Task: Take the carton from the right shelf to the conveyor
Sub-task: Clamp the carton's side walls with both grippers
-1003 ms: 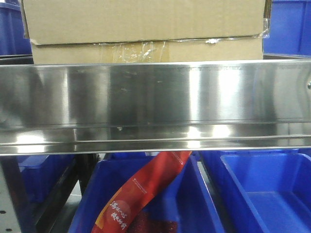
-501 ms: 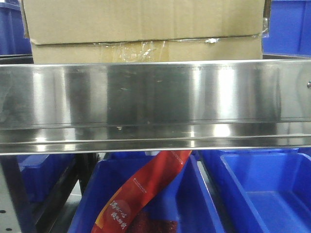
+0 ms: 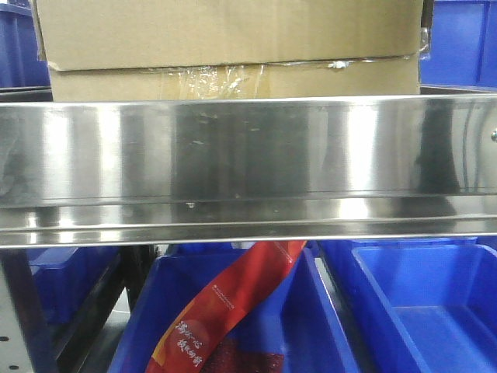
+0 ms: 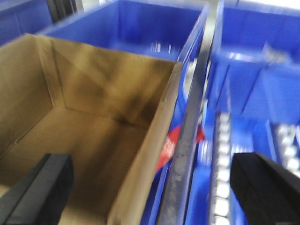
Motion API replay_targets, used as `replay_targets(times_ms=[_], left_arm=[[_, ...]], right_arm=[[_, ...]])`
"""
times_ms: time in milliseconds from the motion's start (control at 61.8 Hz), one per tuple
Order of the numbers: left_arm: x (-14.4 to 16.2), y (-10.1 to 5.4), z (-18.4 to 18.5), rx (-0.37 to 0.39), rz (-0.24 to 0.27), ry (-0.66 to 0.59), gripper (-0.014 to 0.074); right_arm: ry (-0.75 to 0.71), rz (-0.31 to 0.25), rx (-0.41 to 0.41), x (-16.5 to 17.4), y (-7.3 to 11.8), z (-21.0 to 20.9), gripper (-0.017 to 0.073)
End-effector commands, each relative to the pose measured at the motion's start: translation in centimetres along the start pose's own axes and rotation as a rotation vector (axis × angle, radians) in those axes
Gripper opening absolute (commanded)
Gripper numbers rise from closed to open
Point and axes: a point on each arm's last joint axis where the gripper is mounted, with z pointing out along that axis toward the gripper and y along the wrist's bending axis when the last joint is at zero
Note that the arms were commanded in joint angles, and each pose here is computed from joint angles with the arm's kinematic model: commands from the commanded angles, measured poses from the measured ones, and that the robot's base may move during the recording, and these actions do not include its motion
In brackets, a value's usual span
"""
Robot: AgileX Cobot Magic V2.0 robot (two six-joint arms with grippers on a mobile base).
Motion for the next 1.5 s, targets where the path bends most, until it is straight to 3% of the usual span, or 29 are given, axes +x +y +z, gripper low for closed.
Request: replay_targets(times_ms=[0,291,566,841,954,1148,1181,1488], left_arm=[[-0.6,0.7,0.8,-0.024,-0.025,0.005,0.051],[0.5,2.2,6.4,-0.157,-0.037,0.119,0.0505],[1.9,2.4,10.3,-0.172,-0.059,0.197,0.0505],[2.5,2.6,12.0,-0.179,-0.057,0.23,0.0487],[2.7,2.6,12.4,-0.182,-0.056,0.244,0.037],[3.1,2.8,12.9,-0.198,-0.047,0.267,-0.0041],[3.1,2.8,12.9,-0.198,-0.047,0.267,-0.0022],[1.9,2.8,10.9,-0.22,-0.053,0.278,-0.002]], right_arm=[[0.058,0.007,-0.005,-1.2,-0.2,2.1,0.0558],[0.227,0.014,-0.014,-0.9,-0.9,10.2,0.0558],[0.305,0.023,-0.015,0.7,-1.3,14.7,0.0558],[0.344,0.028,-0.016,1.6,-1.5,16.7,0.0547],[0.348,0.028,-0.016,1.6,-1.5,16.9,0.0419],[0.35,0.028,-0.016,1.7,-1.5,16.9,-0.0013],[0.352,0.028,-0.016,1.7,-1.5,16.9,-0.0088],[0.337,0.024,-0.017,1.0,-1.3,15.1,-0.0066]])
